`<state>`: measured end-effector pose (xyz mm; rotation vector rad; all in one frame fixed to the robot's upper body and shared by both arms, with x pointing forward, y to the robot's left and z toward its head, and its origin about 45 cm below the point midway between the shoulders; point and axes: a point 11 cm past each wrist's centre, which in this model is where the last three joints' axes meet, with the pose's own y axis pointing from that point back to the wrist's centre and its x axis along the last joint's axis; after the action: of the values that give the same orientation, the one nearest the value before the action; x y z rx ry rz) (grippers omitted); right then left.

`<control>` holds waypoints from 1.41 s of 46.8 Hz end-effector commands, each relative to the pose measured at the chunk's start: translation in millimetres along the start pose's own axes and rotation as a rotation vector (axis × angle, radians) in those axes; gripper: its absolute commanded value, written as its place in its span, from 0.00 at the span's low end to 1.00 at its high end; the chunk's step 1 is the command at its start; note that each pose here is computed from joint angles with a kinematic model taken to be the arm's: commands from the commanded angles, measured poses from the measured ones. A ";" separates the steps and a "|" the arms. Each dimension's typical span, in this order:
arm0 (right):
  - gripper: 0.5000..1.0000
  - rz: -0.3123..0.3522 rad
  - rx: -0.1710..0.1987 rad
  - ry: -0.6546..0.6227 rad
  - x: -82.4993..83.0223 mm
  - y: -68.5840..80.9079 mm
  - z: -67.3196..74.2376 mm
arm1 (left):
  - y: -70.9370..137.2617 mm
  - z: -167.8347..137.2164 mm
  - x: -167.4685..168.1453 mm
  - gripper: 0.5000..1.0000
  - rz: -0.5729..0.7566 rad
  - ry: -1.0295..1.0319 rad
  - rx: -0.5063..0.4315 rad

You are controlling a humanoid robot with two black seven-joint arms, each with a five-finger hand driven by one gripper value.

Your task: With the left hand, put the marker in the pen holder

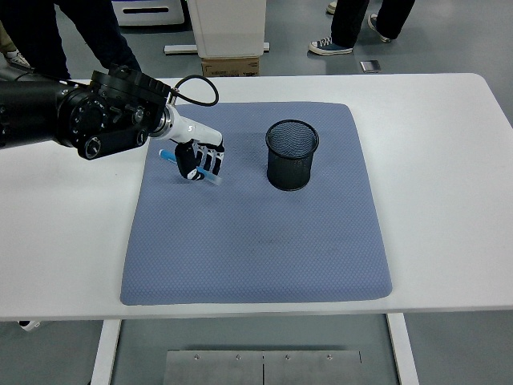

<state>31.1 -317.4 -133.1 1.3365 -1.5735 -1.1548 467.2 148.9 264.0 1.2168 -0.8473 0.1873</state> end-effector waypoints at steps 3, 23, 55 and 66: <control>1.00 0.000 0.000 0.000 0.0 0.0 0.0 | 3.5 5.3 10.2 0.00 0.021 -0.001 -0.011; 1.00 0.000 0.000 0.000 0.0 0.0 0.0 | 15.6 37.0 49.6 0.00 0.100 -0.028 -0.063; 1.00 0.000 0.000 0.000 0.0 0.0 0.0 | 28.6 114.5 96.0 0.00 0.193 0.009 -0.255; 1.00 0.000 0.000 0.000 0.0 0.0 0.0 | 27.9 134.2 98.4 0.00 0.204 0.100 -0.336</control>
<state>31.0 -317.4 -133.1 1.3362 -1.5732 -1.1551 457.2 13.1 364.3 0.8191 -0.9058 0.2461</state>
